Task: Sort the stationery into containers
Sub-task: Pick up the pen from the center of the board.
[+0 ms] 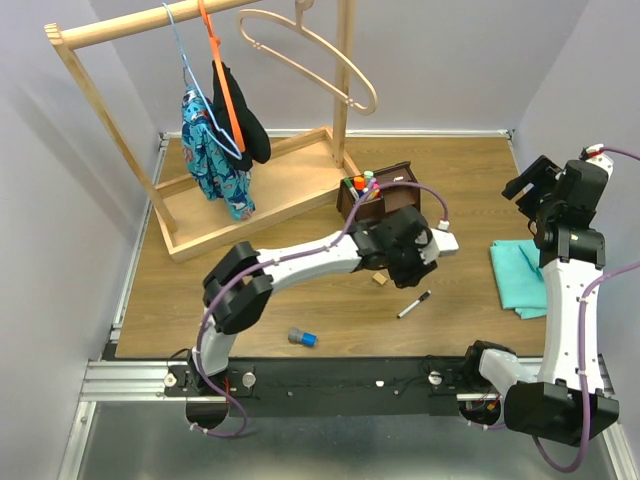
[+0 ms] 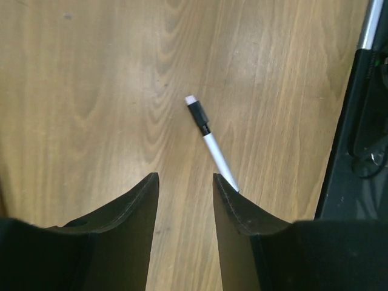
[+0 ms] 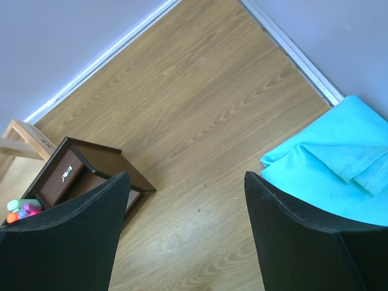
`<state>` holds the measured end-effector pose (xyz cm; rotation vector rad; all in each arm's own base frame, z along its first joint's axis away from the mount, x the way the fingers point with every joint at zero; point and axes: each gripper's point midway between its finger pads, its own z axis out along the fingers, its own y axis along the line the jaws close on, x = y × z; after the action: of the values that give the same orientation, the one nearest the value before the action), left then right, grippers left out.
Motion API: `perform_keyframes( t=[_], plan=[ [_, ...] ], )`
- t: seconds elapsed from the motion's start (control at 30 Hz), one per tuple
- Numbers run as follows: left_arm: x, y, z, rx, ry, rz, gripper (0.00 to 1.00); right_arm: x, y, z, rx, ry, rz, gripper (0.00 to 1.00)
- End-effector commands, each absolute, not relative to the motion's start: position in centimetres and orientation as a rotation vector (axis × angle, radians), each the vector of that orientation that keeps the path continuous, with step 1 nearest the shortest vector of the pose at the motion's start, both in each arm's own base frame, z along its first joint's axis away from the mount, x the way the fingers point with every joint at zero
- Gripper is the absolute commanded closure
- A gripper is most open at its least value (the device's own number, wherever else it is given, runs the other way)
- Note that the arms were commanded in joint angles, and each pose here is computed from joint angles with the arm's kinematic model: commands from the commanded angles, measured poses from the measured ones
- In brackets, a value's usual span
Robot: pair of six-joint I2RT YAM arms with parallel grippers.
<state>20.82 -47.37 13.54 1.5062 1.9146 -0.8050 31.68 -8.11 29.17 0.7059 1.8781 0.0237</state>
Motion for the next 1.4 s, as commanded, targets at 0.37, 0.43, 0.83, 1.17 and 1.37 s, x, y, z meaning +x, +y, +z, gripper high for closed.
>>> perform_keyframes(
  t=[0.37,0.43,0.83,1.17,1.37],
  plan=[
    [19.3,-51.1,6.6,1.599,1.944,-0.511,0.38,30.4,-7.4,28.8,0.781,1.864,0.088,0.17],
    [19.8,-51.6,6.4,1.58,1.944,-0.496,0.38,30.3,-7.3,28.6,0.78,1.871,0.092,0.17],
    [21.0,-53.0,3.5,1.562,2.0,-0.554,0.47,30.2,-7.7,28.3,0.79,1.885,0.082,0.18],
    [19.8,-51.9,1.4,1.602,2.064,-0.587,0.67,30.0,-7.6,27.1,0.805,1.904,0.091,0.18],
    [19.3,-51.3,5.3,1.67,2.004,-0.785,0.97,30.1,-7.7,27.0,0.801,1.919,0.084,0.18]
  ],
)
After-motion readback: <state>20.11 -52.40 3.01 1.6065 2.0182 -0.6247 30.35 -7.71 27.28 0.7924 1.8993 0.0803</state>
